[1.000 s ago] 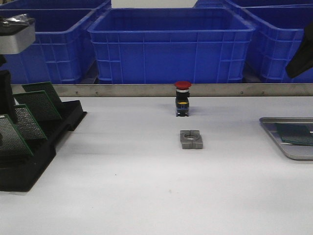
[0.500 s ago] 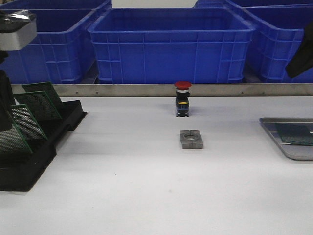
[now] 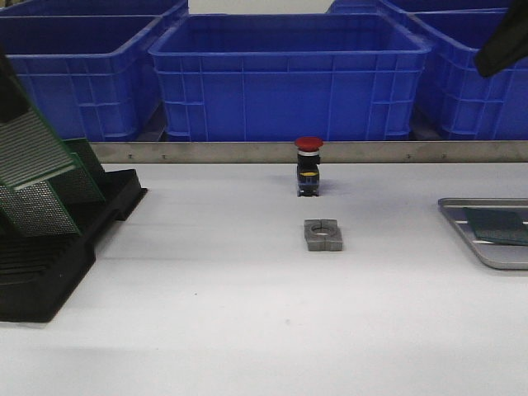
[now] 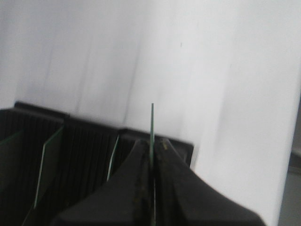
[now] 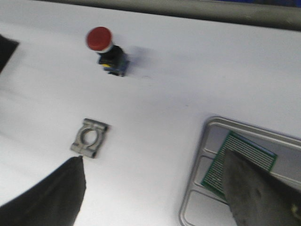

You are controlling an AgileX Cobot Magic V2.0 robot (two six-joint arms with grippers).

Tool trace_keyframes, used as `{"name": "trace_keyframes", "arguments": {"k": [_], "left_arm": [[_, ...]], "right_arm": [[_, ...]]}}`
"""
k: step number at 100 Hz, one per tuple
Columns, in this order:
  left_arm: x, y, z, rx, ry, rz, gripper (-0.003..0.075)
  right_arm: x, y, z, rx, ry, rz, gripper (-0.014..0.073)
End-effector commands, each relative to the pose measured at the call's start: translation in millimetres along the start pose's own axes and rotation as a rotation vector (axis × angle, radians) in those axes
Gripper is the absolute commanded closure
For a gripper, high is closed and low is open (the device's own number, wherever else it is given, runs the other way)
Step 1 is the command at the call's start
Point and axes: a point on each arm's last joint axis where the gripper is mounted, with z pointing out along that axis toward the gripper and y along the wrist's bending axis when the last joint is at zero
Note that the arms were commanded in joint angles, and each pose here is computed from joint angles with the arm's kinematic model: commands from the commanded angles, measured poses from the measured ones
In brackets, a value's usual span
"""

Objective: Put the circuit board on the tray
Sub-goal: 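Lift the second board out of the rack with the left gripper, then grasp the second board with the right gripper beside the left gripper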

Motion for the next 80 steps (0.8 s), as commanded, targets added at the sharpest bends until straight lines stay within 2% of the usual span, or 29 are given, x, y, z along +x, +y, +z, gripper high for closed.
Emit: {"name": "trace_keyframes", "arguments": {"k": [1,15,25,39,63,80], "left_arm": [[-25,-4,-17,-0.018,-0.193,-0.065,0.0741],[-47,-11,-13,0.039,-0.326,-0.075,0.0741],[-57,-16,-7,0.056,-0.339,-0.051,0.0741],[-67,-23,4,0.107,-0.337,-0.021,0.0741],[-83,-35,24,0.198,-0.349,0.004,0.0741],[-93,-43,29,0.241,-0.383,-0.001,0.0741]], "right_arm": [[-17,29,-21,-0.062,-0.087,-0.125,-0.0015],[-16,74,-15,-0.204,-0.068,-0.305,-0.0015],[-12,108,-11,-0.314,-0.048,-0.412,-0.0015],[-5,143,-8,-0.416,-0.045,-0.538,-0.0015],[8,186,-9,-0.549,-0.029,-0.650,-0.0015],[17,201,3,-0.598,-0.003,-0.727,-0.0015]]}}
